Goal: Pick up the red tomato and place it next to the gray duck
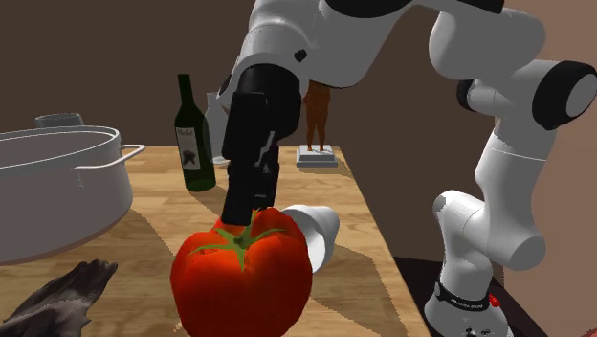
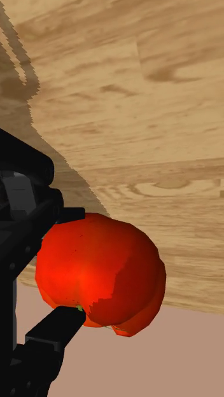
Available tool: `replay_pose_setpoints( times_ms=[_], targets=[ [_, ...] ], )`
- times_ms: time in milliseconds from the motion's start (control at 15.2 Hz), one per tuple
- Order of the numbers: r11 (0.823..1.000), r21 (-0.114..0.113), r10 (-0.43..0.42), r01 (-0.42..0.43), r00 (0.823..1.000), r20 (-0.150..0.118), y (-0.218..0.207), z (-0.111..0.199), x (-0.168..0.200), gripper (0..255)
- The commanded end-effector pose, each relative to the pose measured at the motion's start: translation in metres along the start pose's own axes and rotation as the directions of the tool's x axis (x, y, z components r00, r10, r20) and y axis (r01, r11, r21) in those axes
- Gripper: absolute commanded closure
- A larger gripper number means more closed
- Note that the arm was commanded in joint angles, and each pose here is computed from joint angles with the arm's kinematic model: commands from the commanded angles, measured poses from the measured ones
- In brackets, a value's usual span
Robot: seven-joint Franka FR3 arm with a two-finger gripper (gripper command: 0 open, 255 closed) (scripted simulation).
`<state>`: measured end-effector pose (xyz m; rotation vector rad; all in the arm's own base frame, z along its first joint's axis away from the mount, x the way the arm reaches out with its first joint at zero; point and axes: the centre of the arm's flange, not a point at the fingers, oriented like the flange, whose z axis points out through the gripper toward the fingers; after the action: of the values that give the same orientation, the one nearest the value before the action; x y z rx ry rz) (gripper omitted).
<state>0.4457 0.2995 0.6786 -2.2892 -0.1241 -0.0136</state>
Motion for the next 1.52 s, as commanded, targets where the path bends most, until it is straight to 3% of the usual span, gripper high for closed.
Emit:
replay_pose_setpoints(
  times_ms=[0,198,1452],
  targets=[
    [1.000,0.000,0.000,0.000,1.000,0.000,0.008,-0.010,0.015,255],
    [1.000,0.000,0.000,0.000,1.000,0.000,0.027,-0.030,0.047,255],
    [1.000,0.000,0.000,0.000,1.000,0.000,0.102,0.036,0.042,255]
  ],
)
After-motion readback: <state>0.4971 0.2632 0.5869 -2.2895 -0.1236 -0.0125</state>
